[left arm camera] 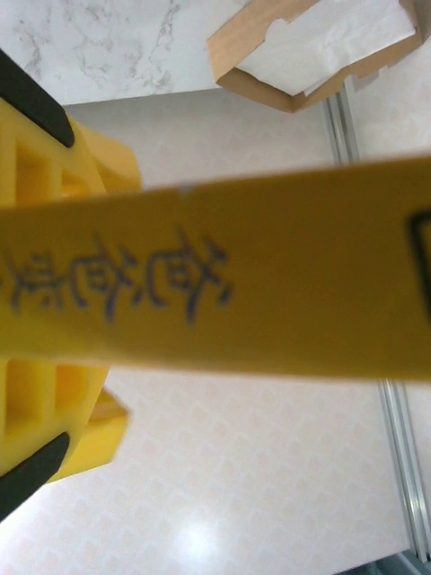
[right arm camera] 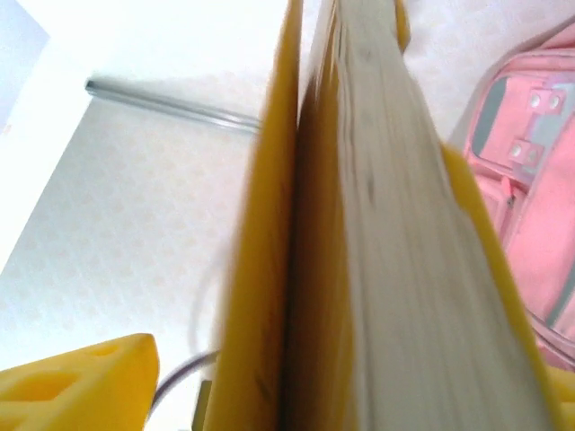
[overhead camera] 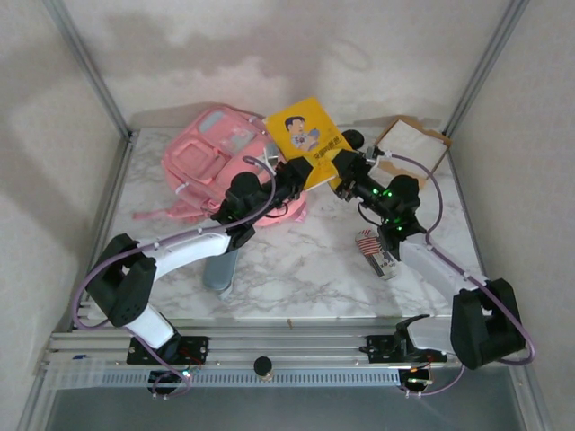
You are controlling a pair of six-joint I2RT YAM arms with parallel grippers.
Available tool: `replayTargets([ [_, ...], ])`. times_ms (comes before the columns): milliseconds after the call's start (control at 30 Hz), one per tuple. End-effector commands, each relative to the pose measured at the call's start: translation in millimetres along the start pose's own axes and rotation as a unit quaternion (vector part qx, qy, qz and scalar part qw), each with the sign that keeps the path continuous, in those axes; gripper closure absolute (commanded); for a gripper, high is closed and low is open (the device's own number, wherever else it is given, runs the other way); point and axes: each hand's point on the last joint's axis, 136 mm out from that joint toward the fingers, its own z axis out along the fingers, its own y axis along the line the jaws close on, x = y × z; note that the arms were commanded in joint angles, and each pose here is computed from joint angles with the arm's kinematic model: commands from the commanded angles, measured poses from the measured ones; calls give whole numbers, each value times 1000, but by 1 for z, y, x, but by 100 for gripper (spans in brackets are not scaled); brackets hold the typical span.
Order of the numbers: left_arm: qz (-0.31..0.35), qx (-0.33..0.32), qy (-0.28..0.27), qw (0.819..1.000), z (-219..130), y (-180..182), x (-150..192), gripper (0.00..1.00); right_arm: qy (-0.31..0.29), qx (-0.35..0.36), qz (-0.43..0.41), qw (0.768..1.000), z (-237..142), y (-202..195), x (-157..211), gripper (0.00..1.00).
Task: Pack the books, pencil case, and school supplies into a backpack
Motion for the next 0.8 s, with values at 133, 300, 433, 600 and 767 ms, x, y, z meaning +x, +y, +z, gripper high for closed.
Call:
replayTargets([
  [133, 57, 2, -37, 998, -2, -27, -9, 100, -60, -15, -21, 998, 9, 26, -21, 73],
  [300, 85, -29, -48, 995, -4, -20, -11, 100, -74, -8, -39, 997, 11, 31, -27, 99],
  [433, 115, -36, -37, 992, -7, -26, -9, 79, -79, -4, -55, 995, 11, 32, -34, 100],
  [600, 254, -177, -20, 951, -37, 3, -36, 32, -84, 45, -94, 991, -11, 24, -51, 100],
  [767, 388, -370, 3, 844, -82, 61, -85, 25, -83, 107, -110, 985, -41, 5, -57, 100],
])
